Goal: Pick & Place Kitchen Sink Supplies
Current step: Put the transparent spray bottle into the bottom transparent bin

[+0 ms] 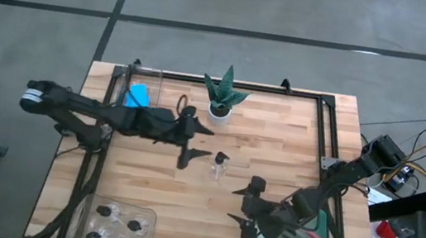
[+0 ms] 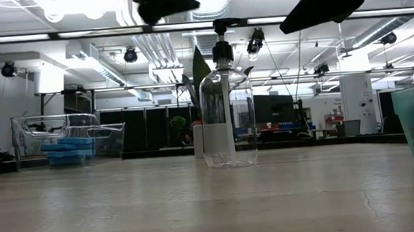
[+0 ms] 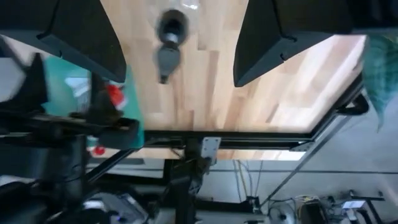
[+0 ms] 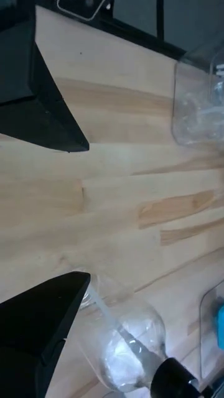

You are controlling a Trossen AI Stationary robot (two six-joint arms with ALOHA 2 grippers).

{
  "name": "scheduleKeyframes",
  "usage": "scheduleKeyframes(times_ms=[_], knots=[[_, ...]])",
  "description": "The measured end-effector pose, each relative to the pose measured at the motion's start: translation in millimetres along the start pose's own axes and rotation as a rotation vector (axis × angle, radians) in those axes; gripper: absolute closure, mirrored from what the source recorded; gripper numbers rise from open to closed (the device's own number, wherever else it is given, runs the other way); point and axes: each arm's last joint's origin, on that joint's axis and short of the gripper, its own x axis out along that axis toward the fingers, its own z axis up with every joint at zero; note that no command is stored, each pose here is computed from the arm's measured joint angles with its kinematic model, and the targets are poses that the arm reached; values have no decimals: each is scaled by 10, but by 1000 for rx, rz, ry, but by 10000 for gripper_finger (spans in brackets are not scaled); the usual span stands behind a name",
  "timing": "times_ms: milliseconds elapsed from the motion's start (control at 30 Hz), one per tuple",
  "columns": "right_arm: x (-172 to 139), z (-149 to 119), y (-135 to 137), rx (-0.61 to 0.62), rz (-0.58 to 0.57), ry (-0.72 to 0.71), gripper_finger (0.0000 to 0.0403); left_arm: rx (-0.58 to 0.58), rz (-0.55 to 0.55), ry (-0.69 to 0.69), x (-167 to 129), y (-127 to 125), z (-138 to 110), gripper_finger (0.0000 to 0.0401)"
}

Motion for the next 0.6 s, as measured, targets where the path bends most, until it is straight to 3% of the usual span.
scheduleKeyframes(times_ms=[367,600], knots=[[0,-55,1,12,-2,5,77,68,-31,91,580,61,-48,103],[-34,-76,43,7,4,-3,77,49,-55,162,681,65,-84,103]])
